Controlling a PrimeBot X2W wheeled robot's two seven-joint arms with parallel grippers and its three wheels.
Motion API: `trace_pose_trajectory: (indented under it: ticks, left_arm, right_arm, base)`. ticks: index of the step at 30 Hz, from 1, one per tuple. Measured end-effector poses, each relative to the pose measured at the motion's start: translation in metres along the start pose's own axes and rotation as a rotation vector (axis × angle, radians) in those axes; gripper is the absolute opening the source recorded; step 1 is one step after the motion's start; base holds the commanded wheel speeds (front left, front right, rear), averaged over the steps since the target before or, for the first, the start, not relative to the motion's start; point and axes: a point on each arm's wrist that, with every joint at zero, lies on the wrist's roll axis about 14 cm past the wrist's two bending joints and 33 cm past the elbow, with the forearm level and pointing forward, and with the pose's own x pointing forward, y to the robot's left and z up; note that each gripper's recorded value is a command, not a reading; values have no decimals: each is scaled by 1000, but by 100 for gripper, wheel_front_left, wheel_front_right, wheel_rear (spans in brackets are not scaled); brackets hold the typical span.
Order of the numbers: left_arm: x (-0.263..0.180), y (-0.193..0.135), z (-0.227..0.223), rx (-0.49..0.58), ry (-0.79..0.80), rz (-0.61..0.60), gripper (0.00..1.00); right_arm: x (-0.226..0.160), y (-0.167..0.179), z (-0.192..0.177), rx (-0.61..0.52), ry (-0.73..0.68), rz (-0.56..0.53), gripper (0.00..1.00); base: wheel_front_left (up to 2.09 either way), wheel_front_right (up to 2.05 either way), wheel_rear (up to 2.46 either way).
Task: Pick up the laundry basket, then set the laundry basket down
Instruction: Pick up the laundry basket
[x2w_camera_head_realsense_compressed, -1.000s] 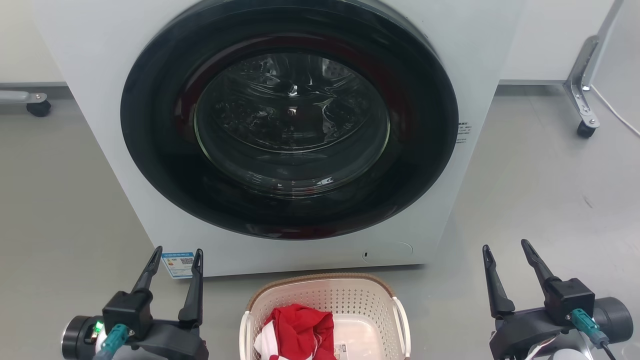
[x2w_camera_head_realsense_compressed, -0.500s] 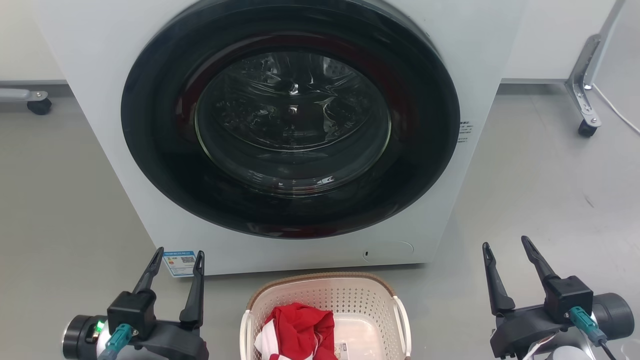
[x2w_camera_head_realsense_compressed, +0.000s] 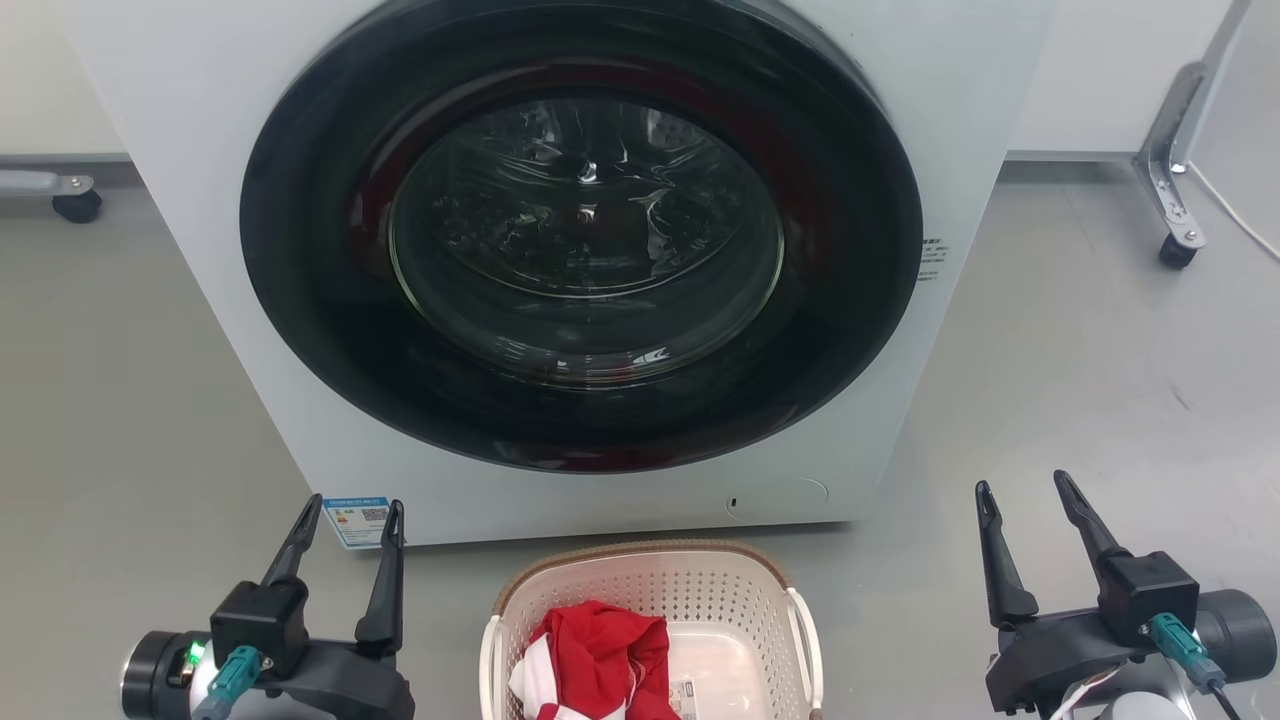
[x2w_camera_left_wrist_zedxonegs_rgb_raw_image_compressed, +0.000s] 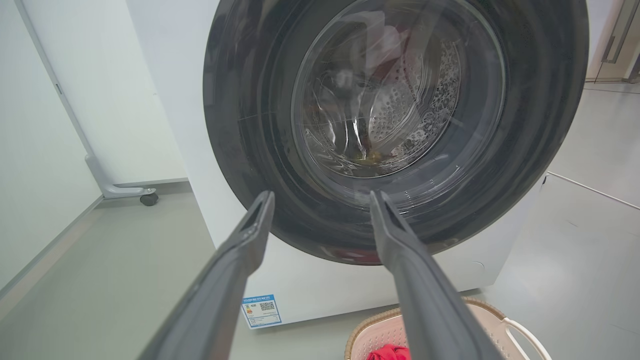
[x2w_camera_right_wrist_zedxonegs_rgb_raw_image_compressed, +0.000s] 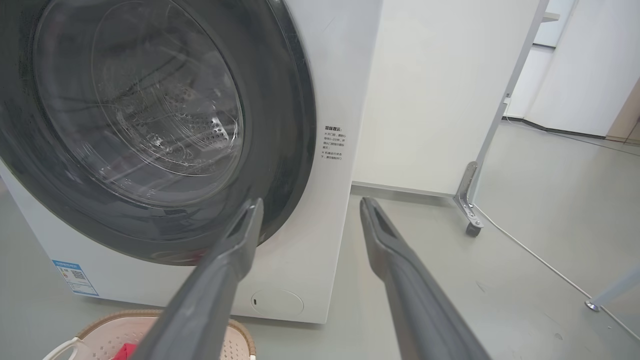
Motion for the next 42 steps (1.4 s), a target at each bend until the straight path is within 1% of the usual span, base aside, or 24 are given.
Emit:
trace_pose_trajectory:
  ticks: [14, 23, 29, 30, 36, 42]
  left_arm:
    - [12, 0, -4, -31, 4, 3, 100]
    - [40, 0, -4, -54, -11, 4, 100]
    - [59, -2, -20, -83, 18, 5, 100]
    - [64, -3, -29, -90, 36, 5, 100]
    - [82, -8, -59, -122, 103, -9, 100]
    - [101, -4, -97, -158, 198, 1, 100]
  right_arm:
    - [11, 3, -10, 77, 17, -18, 100]
    - [36, 3, -21, 114, 29, -27, 100]
    - [50, 6, -47, 150, 87, -28, 100]
    - [54, 8, -57, 157, 109, -23, 100]
    - [70, 17, -88, 175, 176, -1, 100]
    - [93, 27, -116, 192, 223, 23, 100]
  base:
    - [0, 0, 0]
    - [0, 0, 0]
    - [0, 0, 0]
    - [0, 0, 0]
    - [0, 0, 0]
    - [0, 0, 0]
